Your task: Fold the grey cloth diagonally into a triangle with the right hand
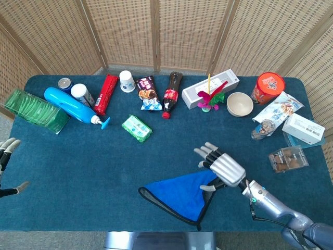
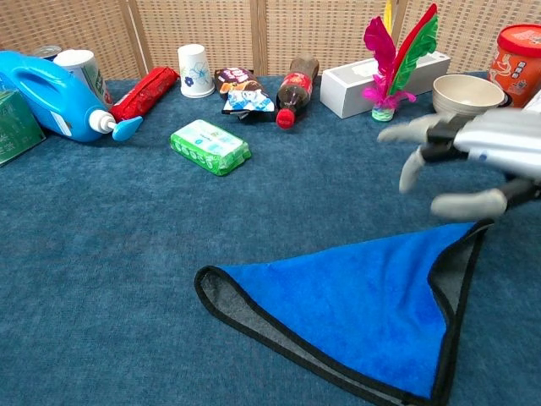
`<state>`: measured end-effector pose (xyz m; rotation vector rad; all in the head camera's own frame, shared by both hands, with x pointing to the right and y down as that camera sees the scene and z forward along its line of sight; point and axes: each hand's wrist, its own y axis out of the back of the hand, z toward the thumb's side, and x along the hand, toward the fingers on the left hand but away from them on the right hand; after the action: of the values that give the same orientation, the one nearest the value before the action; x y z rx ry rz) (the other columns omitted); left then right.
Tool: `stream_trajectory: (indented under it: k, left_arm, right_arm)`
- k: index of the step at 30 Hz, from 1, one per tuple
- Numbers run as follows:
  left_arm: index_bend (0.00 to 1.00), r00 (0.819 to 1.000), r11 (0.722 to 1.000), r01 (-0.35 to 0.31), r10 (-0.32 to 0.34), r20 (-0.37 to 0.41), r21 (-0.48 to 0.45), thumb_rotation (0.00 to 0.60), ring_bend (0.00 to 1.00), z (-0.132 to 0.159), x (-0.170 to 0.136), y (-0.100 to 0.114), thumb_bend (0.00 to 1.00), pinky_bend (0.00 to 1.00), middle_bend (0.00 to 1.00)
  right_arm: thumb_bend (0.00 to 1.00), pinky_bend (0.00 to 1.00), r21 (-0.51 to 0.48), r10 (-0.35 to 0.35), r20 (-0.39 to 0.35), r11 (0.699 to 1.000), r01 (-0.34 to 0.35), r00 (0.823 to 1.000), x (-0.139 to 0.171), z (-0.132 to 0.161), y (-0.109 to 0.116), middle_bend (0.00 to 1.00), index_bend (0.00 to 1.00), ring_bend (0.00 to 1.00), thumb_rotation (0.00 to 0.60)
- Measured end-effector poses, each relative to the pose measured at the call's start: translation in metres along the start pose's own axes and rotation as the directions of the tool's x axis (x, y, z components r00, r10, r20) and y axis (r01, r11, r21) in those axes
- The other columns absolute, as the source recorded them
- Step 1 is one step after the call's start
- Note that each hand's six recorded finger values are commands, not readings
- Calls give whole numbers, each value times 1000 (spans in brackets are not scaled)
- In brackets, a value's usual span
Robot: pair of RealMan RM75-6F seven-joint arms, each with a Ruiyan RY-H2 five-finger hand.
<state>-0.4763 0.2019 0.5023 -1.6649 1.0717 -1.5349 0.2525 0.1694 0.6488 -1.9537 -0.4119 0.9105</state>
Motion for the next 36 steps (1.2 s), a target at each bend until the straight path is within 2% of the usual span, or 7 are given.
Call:
stream_trajectory:
  k: [6, 10, 12, 17, 20, 28, 36]
  left_arm:
    - [56, 1000, 1000, 4, -4, 10, -2, 600, 0, 1, 0, 0, 217, 0, 0]
    - [56, 1000, 1000, 9, -9, 11, -10, 600, 0, 1, 1, -1, 216, 0, 0]
    - [56, 1000, 1000, 9, -9, 10, -16, 600, 0, 1, 1, 0, 216, 0, 0]
    - [55, 1000, 1000, 8, -7, 10, -23, 600, 0, -1, 2, 1, 214, 0, 0]
    - [56, 1000, 1000, 5, -5, 10, -25, 600, 0, -2, 1, 2, 213, 0, 0]
    - [56, 1000, 1000, -2, 2, 9, -31, 600, 0, -4, 0, 4, 214, 0, 0]
    - [56, 1000, 1000, -3, 3, 7, -20, 600, 0, -4, -1, 3, 213, 0, 0]
  right_arm:
    - [181, 0, -53, -146, 127, 987, 154, 981, 16, -31, 26, 0, 249, 0, 0]
    - [26, 0, -86, -194, 238, 972, 220, 952, 30, -55, 32, 0, 84, 0, 3]
    - [0, 0, -95, -207, 288, 965, 243, 935, 38, -65, 34, 0, 19, 0, 50]
    - [0, 0, -135, -252, 403, 934, 329, 880, 60, -87, 41, 0, 0, 0, 427]
    - [0, 0, -136, -290, 450, 912, 386, 844, 73, -96, 48, 0, 0, 0, 590]
    - [0, 0, -69, -369, 541, 876, 478, 755, 109, -109, 64, 0, 0, 0, 600]
    - [0, 0, 65, -429, 599, 868, 493, 676, 144, -108, 72, 0, 0, 0, 600]
